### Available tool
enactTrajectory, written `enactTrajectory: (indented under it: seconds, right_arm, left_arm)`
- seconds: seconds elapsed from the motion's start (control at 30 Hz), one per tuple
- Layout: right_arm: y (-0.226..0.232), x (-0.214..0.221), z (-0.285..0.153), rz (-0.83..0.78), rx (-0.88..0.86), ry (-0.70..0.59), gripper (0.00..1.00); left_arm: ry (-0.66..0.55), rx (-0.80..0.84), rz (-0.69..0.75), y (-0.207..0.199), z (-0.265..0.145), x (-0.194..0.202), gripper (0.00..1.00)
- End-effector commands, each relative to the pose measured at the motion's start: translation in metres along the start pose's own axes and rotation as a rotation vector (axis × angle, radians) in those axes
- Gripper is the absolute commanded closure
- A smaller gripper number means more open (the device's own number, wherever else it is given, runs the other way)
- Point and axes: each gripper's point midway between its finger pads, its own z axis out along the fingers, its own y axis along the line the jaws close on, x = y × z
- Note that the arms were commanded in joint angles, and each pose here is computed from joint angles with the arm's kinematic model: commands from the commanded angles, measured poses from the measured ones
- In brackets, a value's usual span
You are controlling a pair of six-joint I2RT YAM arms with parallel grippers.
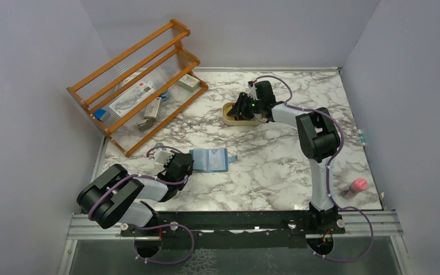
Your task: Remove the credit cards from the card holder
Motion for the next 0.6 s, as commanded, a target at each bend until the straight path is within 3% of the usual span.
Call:
enactTrajectory:
  seconds: [0.0, 0.13, 0.4, 0.5, 0.57]
  right_arm:
    - [0.006, -0.004, -0.006, -0.037, 0.01, 0.016, 0.45]
    - [0.013, -0.024, -0.016, -0.09, 0.053, -0.019, 0.3]
    - [0.039, -0.093, -0.071, -0.288, 0.229, -0.197, 0.22]
    - [0.057, -0.083, -0.093, -0.289, 0.199, -0.228, 0.21]
    - [0.076, -0.042, -0.088, -0.294, 0.14, -0.176, 0.21]
  left_arm:
    - [0.068, -0.141, 0.135, 0.049, -0.006, 0.015, 1.0]
    - [0.065, -0.139, 0.134, 0.049, -0.006, 0.014, 1.0]
    - [0.058, -0.115, 0.175, 0.039, -0.005, 0.013, 1.0]
    - [0.043, -0.117, 0.192, 0.039, -0.005, 0.01, 1.0]
    - [0.036, -0.132, 0.192, 0.042, -0.005, 0.009, 1.0]
